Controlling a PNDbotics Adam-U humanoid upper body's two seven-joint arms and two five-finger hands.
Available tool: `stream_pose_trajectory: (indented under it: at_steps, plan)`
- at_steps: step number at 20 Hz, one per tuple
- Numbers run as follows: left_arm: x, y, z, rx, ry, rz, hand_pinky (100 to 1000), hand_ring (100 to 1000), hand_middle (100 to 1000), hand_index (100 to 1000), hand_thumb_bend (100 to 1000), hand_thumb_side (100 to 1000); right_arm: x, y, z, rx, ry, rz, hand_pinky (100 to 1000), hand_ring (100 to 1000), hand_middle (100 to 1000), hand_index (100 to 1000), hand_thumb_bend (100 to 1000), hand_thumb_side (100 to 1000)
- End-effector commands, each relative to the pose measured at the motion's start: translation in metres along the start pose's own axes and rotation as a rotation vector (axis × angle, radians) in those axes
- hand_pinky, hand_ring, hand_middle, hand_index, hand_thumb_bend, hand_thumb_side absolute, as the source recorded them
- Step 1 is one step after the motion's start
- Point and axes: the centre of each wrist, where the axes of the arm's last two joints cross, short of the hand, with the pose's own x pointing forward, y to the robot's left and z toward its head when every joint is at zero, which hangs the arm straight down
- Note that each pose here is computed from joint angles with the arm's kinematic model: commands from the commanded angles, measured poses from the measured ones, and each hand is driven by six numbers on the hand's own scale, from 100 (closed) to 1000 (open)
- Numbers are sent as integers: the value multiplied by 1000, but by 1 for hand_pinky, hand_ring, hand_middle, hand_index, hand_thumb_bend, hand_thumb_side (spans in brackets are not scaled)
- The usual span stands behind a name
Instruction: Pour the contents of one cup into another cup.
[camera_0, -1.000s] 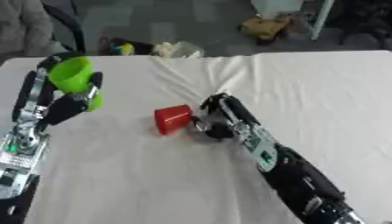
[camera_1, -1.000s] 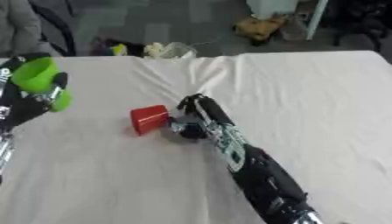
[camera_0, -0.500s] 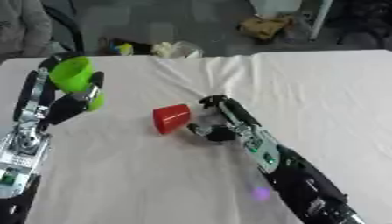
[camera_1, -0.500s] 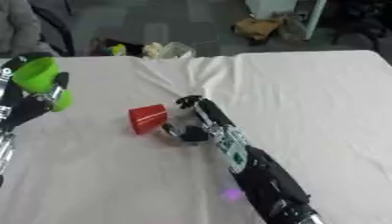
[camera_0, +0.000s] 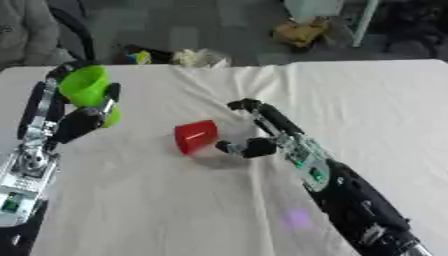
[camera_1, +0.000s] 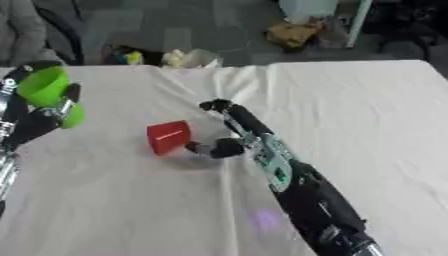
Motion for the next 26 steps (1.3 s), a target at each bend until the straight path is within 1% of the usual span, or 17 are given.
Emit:
stream_pose_trajectory:
  at_steps: [1,10,17,23,24,26]
  plan:
    - [10,8,-5,12,-36,-9,271,376,497,754,116,306,5,-16,-6,-12,-33,25,897,875,802,906,568,576]
    - [12,6,-6,5,-47,-1,272,376,497,754,114,305,8,-8,-13,53,-58,62,904,880,808,906,548,558]
    - [18,3,-10,-1,-67,9,272,375,496,754,112,305,5,-9,-18,89,-61,113,907,875,806,902,508,531]
    - [19,3,-11,-2,-71,12,272,375,496,754,112,305,1,-8,-18,93,-54,125,907,875,805,902,506,529]
    - [19,3,-11,-2,-72,12,272,374,496,754,110,305,1,-8,-18,93,-55,125,906,868,798,897,487,523]
    - [22,2,-12,-2,-81,16,272,374,496,754,111,305,5,-6,-24,105,-58,130,905,863,795,895,484,524]
